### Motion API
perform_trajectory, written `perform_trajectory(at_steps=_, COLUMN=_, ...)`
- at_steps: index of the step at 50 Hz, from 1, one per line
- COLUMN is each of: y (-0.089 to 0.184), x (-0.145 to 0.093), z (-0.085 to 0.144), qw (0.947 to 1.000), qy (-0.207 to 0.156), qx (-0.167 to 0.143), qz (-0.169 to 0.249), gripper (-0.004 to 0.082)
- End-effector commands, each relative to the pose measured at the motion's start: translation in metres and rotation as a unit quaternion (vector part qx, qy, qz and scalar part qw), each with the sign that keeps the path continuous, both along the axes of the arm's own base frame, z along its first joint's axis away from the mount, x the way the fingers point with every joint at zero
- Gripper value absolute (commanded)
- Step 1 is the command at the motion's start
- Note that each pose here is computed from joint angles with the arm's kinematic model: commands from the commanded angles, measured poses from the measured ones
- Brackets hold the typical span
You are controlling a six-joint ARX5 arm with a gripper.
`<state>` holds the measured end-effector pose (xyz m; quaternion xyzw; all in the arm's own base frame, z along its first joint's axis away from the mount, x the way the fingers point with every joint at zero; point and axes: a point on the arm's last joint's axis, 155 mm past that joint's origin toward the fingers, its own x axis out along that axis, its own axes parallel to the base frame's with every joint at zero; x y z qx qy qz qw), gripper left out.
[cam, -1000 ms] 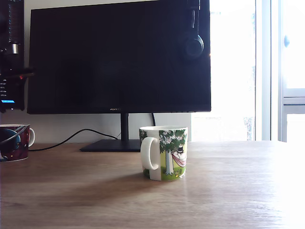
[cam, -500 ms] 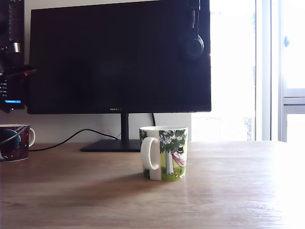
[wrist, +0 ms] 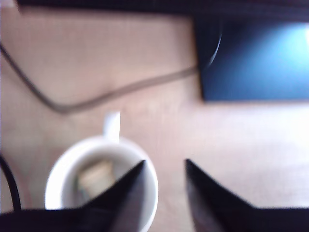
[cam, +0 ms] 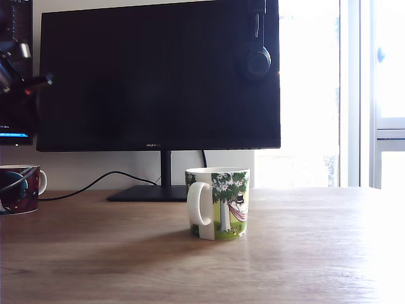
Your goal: Pick up the coffee capsules from the table one by one and drop them inside the nearest coffee cup
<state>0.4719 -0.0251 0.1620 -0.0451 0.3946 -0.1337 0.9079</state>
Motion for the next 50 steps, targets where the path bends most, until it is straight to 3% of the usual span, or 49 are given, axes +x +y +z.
perform_trajectory(at_steps=1, y=-0.003, x=-0.011, z=0.005, qw=0.9997, qy=-0.023, qx=0.001, qz=-0.005, gripper=-0.002)
perform_trajectory(at_steps=10, y=-0.011, x=-0.037, z=0.019, qw=0.9949, qy=-0.099, qx=-0.007, qz=-0.018, gripper=-0.002)
perform_trajectory(at_steps=20, y=-0.018, x=-0.068, z=0.036, qw=0.9838, qy=-0.178, qx=-0.004, qz=-0.023, gripper=-0.002)
perform_trajectory(at_steps=26, y=-0.021, x=-0.087, z=0.036, qw=0.9779, qy=-0.208, qx=-0.013, qz=-0.017, gripper=-0.002)
perform_trajectory(at_steps=40, y=-0.019, x=-0.124, z=0.001, qw=0.9705, qy=-0.237, qx=-0.041, qz=0.017, gripper=-0.002)
perform_trajectory(at_steps=50, y=-0.018, x=-0.151, z=-0.033, qw=0.9701, qy=-0.237, qx=-0.043, qz=0.03, gripper=-0.002)
